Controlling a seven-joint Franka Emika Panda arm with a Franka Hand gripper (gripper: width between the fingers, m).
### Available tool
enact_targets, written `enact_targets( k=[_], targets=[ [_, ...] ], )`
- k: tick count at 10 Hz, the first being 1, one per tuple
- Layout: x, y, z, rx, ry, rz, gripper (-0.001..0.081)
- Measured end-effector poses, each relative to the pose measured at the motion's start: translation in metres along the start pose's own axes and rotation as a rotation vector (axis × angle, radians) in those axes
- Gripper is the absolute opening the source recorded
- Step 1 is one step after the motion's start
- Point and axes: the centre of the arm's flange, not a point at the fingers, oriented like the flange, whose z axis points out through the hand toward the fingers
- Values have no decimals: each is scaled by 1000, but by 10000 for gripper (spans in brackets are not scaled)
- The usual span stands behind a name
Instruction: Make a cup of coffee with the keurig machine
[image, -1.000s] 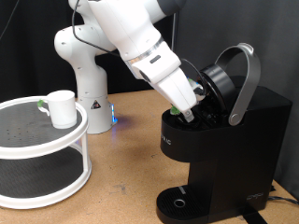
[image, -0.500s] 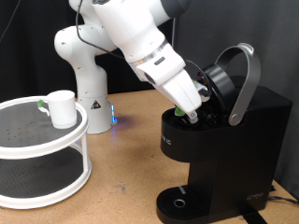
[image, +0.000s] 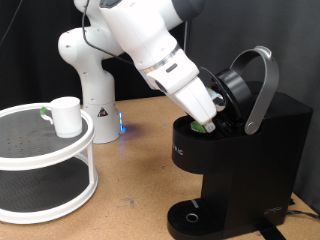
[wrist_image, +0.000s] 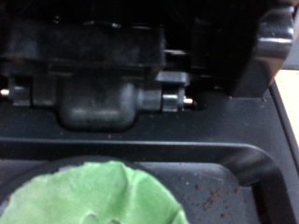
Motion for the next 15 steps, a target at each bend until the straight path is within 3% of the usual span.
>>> enact_targets(
  k=[4,8,11,15],
  targets=[
    [2,0,-7,19,53,-3,803],
    [-9,5,-50,69,117,13,803],
    [-15,10,-83,42,145,21,803],
    [-14,5,-90,86,173,16,803]
  ],
)
